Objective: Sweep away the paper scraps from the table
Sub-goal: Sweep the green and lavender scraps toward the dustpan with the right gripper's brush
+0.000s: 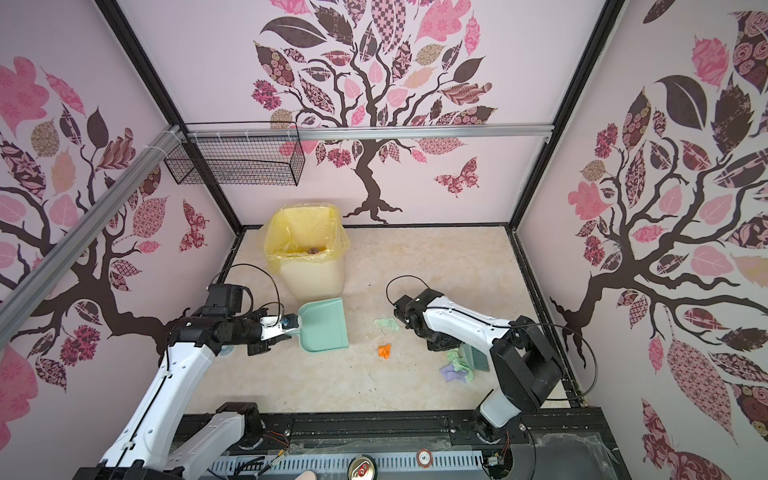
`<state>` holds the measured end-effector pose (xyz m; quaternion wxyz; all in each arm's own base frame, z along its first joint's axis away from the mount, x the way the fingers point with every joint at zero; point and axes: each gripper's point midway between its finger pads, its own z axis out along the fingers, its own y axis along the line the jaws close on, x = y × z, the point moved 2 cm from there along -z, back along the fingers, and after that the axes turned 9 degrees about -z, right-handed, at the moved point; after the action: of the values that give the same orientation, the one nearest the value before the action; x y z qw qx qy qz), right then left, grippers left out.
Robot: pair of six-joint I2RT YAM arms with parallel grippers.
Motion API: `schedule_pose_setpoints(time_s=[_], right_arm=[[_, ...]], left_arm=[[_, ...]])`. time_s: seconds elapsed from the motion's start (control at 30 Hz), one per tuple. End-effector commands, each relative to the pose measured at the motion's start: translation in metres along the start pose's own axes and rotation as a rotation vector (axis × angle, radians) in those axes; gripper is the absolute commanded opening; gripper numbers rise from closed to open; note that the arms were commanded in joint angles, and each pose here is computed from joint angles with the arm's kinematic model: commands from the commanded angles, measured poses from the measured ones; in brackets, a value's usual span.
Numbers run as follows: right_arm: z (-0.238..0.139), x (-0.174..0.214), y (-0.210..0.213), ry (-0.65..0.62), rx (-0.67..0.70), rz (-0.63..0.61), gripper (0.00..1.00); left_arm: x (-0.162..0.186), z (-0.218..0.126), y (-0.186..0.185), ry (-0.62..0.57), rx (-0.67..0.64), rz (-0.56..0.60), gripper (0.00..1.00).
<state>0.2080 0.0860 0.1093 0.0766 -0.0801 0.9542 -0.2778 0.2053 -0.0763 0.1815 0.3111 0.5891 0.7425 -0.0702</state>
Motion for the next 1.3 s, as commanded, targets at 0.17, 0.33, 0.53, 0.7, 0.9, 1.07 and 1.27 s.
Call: schedule_pose_setpoints(time_s=[0.17, 0.33, 0.53, 0.7, 0.9, 1.07, 1.27], right_arm=[[-0.049, -0.036, 0.070, -0.094, -0.237, 0.007, 0.00], [-0.069, -0.060, 0.092, -0.162, -0.333, 0.012, 0.00], [-0.102, -0.091, 0.098, -0.277, -0.415, 0.050, 0.00], [-0.129, -0.095, 0.070, -0.348, -0.422, 0.083, 0.00], [-0.144, -0.065, 0.014, -0.372, -0.370, 0.124, 0.00], [-0.139, -0.029, -0.026, -0.327, -0.296, 0.139, 0.00], [-0.110, 0.013, -0.036, -0.216, -0.249, 0.126, 0.00]], left_arm=[[0.001, 0.005, -0.003, -0.011, 0.007, -0.023, 0.00], [0.004, 0.006, -0.004, -0.003, 0.007, -0.026, 0.00], [0.007, 0.009, -0.007, 0.005, 0.022, -0.037, 0.00], [0.012, 0.015, -0.010, 0.016, 0.037, -0.050, 0.00], [0.017, 0.028, -0.016, 0.012, 0.094, -0.090, 0.00], [0.023, 0.038, -0.018, 0.019, 0.111, -0.101, 0.00], [0.031, 0.055, -0.025, 0.068, 0.108, -0.060, 0.00]])
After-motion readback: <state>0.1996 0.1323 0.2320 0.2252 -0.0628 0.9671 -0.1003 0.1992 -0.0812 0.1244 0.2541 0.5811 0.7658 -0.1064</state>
